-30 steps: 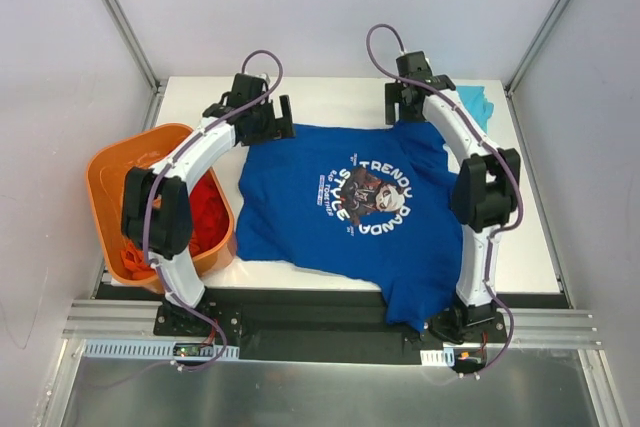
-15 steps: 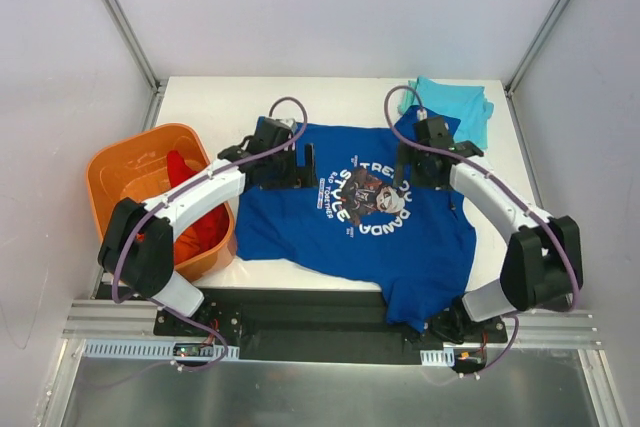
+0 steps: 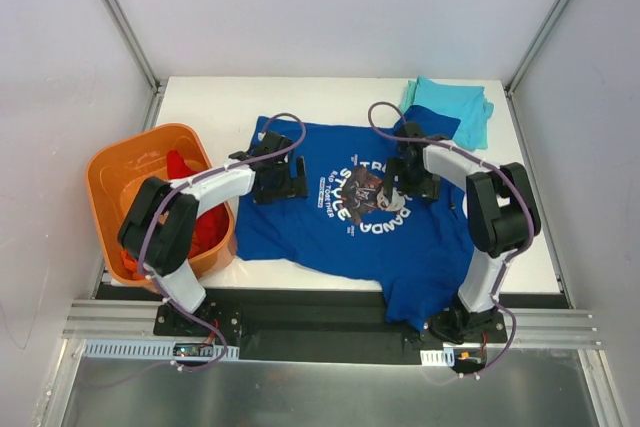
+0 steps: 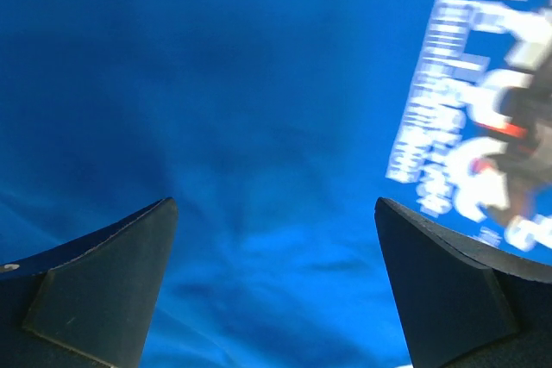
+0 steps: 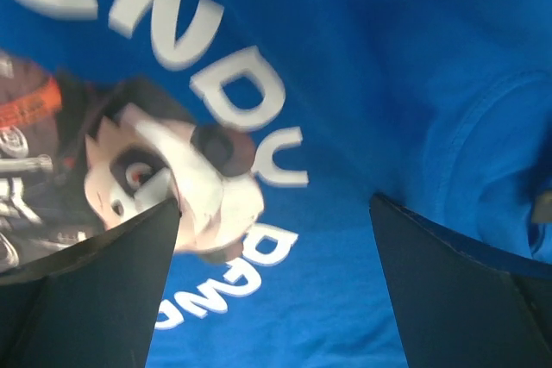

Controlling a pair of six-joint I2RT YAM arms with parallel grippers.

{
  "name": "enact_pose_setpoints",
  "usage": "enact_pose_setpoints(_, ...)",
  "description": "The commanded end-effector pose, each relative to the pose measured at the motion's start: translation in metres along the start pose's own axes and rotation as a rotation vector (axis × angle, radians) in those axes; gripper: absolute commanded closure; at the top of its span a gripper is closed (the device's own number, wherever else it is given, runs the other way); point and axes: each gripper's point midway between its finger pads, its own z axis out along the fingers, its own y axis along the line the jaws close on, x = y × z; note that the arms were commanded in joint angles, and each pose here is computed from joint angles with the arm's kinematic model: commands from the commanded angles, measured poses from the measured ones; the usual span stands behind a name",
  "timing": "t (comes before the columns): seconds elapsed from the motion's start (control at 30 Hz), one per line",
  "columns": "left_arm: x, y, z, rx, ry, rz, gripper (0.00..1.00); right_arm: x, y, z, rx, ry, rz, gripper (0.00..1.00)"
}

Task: Fold and stack the t-shirts
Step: Flatten out the tshirt

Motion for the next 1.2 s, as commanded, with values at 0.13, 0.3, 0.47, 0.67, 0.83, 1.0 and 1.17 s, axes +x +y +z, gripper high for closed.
enact_pose_setpoints(0.13,-0.019,0.013,0.035,-0.041,0.039,-0.036,0.01,-0.043,-0.016,0.014,0.035,0.025,0.035,0.03)
enact_pose_setpoints(0.3,-0.03,0.017,0.052,-0.041,0.063,-0.057,0.01,-0.08,-0.022,0.015,0.016,0.016,0.031,0.03)
enact_pose_setpoints(0.47,-0.056,0.016,0.066,-0.008,0.06,-0.073,0.01,-0.118,-0.031,0.016,0.0,-0.025,-0.022,0.03)
enact_pose_setpoints(0.67,-0.091,-0.009,0.07,0.079,0.019,-0.016,0.01,-0.154,-0.033,-0.001,-0.008,-0.113,-0.118,0.03)
enact_pose_setpoints(0.83,-0.115,-0.028,0.038,0.137,-0.059,0.012,0.01,-0.155,-0.028,-0.046,-0.038,-0.213,-0.193,0.03)
enact_pose_setpoints(1.0,-0.099,-0.035,-0.012,0.14,-0.127,0.013,0.01,-0.113,-0.019,-0.084,-0.039,-0.243,-0.126,0.03)
enact_pose_setpoints(1.17,-0.064,-0.038,-0.048,0.136,-0.168,0.018,0.01,0.001,-0.023,-0.075,-0.098,-0.096,0.112,0.03)
